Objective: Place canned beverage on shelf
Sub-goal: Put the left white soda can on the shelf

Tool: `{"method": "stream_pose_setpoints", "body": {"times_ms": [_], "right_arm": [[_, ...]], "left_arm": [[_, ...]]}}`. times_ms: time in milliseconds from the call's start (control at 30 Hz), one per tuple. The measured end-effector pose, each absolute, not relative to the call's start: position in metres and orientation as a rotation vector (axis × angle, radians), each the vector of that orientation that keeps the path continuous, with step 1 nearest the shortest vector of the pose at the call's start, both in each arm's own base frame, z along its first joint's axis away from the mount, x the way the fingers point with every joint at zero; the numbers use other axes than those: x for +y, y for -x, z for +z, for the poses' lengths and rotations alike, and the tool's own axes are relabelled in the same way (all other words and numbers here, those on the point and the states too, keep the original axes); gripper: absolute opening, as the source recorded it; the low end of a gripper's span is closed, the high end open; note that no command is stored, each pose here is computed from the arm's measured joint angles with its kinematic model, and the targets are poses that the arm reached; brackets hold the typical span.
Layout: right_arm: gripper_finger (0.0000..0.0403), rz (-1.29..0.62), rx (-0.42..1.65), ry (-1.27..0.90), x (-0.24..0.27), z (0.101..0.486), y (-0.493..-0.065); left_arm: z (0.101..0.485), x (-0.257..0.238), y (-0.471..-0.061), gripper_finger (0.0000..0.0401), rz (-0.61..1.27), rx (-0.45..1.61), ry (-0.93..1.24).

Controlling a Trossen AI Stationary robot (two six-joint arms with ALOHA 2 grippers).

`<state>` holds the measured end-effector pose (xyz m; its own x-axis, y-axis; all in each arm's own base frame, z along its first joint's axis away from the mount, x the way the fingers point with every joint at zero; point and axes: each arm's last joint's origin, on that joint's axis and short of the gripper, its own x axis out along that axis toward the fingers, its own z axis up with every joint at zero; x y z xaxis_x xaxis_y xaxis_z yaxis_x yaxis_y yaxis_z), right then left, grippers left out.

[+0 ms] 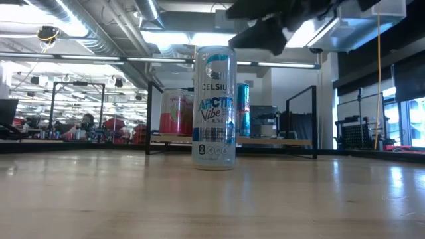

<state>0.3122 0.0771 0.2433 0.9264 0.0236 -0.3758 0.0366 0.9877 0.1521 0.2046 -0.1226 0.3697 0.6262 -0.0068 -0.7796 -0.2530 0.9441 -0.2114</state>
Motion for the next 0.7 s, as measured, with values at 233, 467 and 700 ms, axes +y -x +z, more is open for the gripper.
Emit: {"method": "stream_pose_setpoints", "body": {"times_ms": [233, 467, 700], "right_arm": [[0.0308, -0.032, 0.375, -0.156, 0.081, 0.218, -0.331], [0.0308, -0.072, 0.420, -0.144, 0.083, 0.192, -0.341], [0.0306, -0.077, 0.385, -0.171, 0.085, 0.179, -0.350]], "left_arm": [[0.354, -0.127, -0.184, 0.0291, 0.117, 0.869, 0.361], [0.352, -0.129, -0.182, 0.0291, 0.109, 0.873, 0.352], [0.352, -0.129, -0.182, 0.0291, 0.098, 0.874, 0.328]]}}
